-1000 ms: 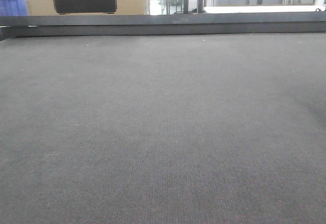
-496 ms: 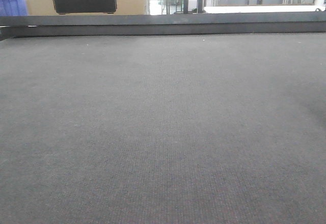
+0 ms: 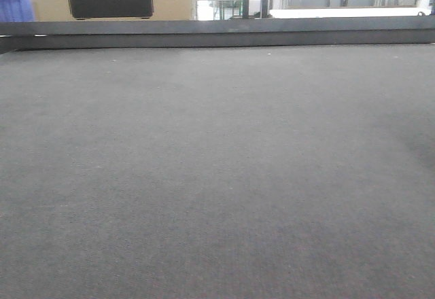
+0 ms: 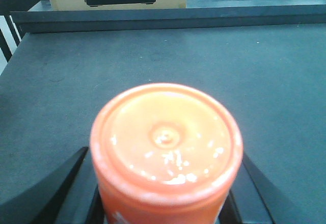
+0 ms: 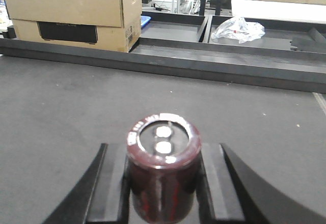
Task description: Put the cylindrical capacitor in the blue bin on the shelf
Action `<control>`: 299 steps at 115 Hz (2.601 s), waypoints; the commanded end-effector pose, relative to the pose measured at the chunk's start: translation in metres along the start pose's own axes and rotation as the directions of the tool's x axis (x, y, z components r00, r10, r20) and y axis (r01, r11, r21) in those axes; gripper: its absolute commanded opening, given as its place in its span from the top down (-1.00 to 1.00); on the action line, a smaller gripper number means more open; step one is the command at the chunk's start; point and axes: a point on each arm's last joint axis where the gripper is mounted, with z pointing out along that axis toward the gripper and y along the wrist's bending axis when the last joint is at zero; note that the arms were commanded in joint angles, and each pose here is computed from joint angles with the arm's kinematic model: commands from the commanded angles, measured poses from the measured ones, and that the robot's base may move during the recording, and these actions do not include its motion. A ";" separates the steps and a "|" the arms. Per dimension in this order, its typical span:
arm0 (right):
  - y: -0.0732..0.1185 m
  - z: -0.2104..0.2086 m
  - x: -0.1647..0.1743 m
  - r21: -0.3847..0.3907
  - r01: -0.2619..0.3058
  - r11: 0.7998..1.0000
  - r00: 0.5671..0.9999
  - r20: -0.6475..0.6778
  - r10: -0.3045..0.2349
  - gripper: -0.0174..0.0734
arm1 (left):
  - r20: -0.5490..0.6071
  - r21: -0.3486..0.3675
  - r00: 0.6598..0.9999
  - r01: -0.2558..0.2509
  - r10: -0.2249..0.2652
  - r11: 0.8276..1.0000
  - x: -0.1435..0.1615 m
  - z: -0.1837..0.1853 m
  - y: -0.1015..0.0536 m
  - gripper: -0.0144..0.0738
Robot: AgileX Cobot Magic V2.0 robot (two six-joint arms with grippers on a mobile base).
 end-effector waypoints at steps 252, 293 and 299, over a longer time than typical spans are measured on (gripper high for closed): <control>0.000 -0.001 -0.005 0.001 0.005 1.000 0.999 0.036 -0.005 0.96 | 0.021 0.010 1.000 0.000 0.000 1.000 -0.002 -0.002 -0.001 0.92; 0.000 -0.001 -0.005 0.001 0.005 1.000 0.999 0.036 -0.005 0.96 | 0.021 0.010 1.000 0.000 0.000 1.000 -0.002 -0.002 -0.001 0.92; 0.000 -0.001 -0.005 0.001 0.005 1.000 0.999 0.036 -0.005 0.96 | 0.021 0.010 1.000 0.000 0.000 1.000 -0.002 -0.002 -0.001 0.92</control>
